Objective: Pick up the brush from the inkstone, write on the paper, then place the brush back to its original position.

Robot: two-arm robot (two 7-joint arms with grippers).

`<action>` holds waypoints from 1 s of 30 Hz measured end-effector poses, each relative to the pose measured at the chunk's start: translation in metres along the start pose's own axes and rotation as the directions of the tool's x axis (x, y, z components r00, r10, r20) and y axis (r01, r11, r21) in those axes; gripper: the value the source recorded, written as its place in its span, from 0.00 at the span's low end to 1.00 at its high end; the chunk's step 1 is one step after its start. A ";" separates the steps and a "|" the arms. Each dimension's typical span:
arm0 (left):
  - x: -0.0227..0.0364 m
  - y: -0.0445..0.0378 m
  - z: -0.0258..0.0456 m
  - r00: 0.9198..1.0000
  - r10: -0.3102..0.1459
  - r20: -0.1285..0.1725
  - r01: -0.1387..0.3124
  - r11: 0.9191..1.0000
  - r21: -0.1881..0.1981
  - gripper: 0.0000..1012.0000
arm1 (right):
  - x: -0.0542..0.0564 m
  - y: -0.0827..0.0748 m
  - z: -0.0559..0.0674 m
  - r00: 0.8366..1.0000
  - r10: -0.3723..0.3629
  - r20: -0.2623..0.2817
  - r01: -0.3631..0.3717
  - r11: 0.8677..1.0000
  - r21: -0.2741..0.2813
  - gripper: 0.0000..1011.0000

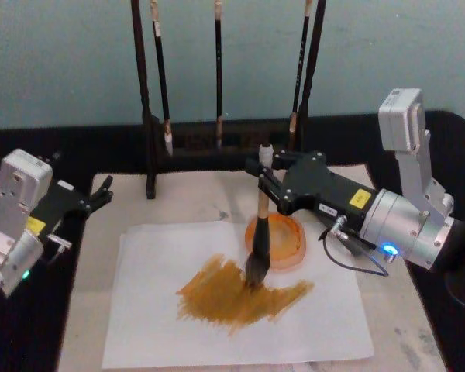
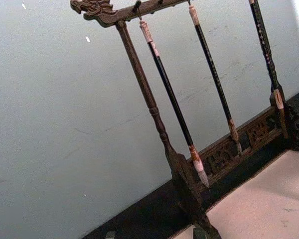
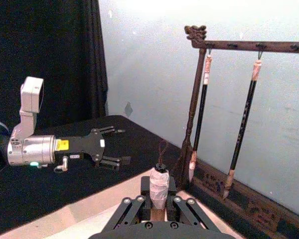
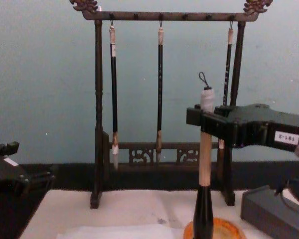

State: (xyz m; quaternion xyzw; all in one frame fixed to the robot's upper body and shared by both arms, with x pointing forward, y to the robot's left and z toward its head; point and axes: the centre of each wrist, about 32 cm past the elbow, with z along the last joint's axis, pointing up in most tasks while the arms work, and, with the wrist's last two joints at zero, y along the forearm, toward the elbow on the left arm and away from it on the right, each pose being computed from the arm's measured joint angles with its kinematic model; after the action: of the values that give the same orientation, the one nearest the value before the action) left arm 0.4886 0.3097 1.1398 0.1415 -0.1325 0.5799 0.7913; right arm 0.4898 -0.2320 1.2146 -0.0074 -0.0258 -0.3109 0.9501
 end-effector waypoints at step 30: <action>0.0000 0.0000 0.0000 1.000 0.000 0.000 0.000 1.000 0.000 1.00 | -0.012 0.026 0.005 0.994 0.105 0.008 -0.106 0.994 0.031 0.16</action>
State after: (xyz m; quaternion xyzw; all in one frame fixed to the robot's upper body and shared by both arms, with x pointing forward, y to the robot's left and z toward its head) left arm 0.4886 0.3097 1.1398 0.1415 -0.1325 0.5799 0.7913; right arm 0.4950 -0.2040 1.2191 0.0053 -0.0331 -0.2598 0.9651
